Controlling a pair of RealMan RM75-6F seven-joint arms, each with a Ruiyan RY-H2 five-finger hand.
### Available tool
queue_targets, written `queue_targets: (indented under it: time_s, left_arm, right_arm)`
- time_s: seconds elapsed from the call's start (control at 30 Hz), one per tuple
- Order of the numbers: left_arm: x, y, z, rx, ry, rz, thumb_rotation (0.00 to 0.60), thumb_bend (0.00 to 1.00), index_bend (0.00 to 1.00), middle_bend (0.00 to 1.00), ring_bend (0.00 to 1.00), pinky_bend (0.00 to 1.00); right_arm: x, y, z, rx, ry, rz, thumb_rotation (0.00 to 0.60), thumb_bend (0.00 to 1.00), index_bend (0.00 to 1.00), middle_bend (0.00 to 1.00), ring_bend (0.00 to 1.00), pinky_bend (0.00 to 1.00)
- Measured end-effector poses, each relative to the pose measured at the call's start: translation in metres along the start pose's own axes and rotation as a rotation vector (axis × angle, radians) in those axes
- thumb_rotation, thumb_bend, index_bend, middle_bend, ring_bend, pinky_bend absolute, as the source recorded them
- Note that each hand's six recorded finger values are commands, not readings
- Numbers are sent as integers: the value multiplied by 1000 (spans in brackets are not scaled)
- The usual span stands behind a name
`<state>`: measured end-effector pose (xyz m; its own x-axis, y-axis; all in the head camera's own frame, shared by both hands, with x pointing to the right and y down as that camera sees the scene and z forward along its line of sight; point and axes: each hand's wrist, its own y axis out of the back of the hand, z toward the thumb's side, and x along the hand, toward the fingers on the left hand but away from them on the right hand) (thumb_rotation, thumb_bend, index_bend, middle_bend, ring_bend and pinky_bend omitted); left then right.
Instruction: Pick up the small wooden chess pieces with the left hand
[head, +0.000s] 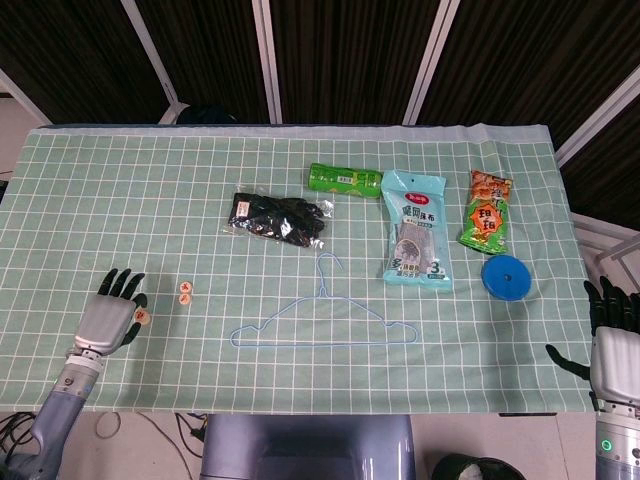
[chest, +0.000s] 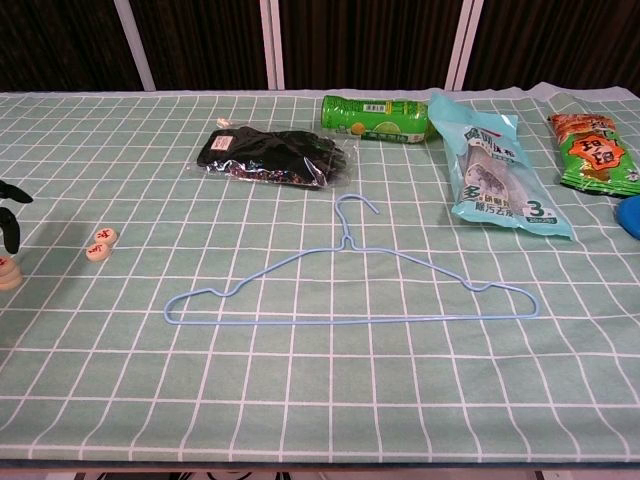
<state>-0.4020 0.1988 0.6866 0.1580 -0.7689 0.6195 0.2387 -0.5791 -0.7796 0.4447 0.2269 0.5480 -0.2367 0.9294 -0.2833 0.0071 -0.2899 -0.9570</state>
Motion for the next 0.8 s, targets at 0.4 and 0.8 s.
queue_targets:
  time_s: [0.4,0.8]
  left_arm:
    - [8,24,20,-20,-43,61,600,325,365,103,0,24]
    - [38,39,50,-9,-87,52,600,321,355,100,0,24]
  right_arm:
    - [0,0,0,-1,-4,0,600,205,92,25,55,0]
    - [-1,0,-2,-2,-10,2,600,205,91,25,55,0]
